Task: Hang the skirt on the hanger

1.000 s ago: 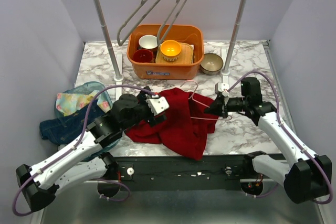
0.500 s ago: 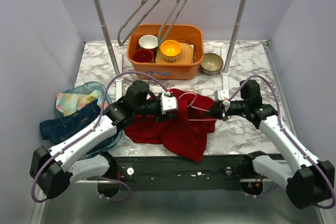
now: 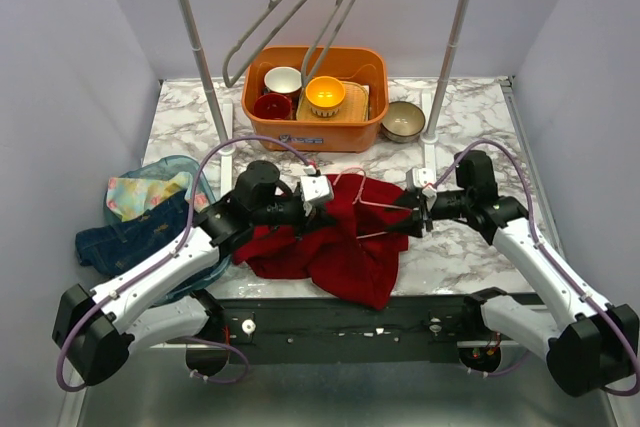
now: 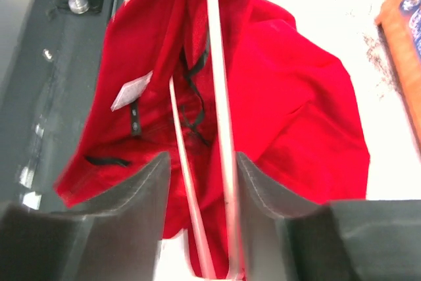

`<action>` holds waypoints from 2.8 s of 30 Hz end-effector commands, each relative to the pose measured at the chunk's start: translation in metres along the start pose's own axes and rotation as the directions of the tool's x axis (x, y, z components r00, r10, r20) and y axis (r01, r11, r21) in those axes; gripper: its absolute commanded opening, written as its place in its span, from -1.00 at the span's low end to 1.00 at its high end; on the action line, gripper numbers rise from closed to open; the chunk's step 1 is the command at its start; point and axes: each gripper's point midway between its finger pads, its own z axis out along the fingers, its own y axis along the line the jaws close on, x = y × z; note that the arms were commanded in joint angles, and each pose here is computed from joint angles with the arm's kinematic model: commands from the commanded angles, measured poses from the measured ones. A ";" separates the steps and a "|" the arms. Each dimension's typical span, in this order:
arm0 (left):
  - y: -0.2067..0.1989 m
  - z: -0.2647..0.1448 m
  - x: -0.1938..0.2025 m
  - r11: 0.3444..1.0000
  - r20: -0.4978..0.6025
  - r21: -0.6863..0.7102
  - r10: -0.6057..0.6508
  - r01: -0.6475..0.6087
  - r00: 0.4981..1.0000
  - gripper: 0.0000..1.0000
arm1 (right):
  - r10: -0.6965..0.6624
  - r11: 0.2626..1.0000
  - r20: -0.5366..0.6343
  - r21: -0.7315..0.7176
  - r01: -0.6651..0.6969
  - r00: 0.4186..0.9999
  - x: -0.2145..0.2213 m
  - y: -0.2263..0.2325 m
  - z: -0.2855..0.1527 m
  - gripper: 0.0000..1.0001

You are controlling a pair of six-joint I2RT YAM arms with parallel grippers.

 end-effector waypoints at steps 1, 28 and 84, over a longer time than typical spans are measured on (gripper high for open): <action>0.011 -0.010 -0.014 0.965 0.090 -0.143 -0.210 0.221 0.974 -1.00 | 0.088 0.988 -0.050 0.134 -0.080 0.995 -0.025 -0.017 -0.015 0.21; 0.023 -0.050 -0.062 0.827 0.487 -0.217 -0.369 0.519 0.792 -1.00 | 0.573 0.801 -0.109 0.284 -0.527 0.812 0.065 -0.037 0.003 0.76; 0.047 -0.049 -0.021 0.914 -0.270 -0.405 -0.119 0.000 0.955 -1.00 | 0.254 0.649 0.014 0.739 -0.181 0.967 -0.105 -0.146 -0.149 -0.99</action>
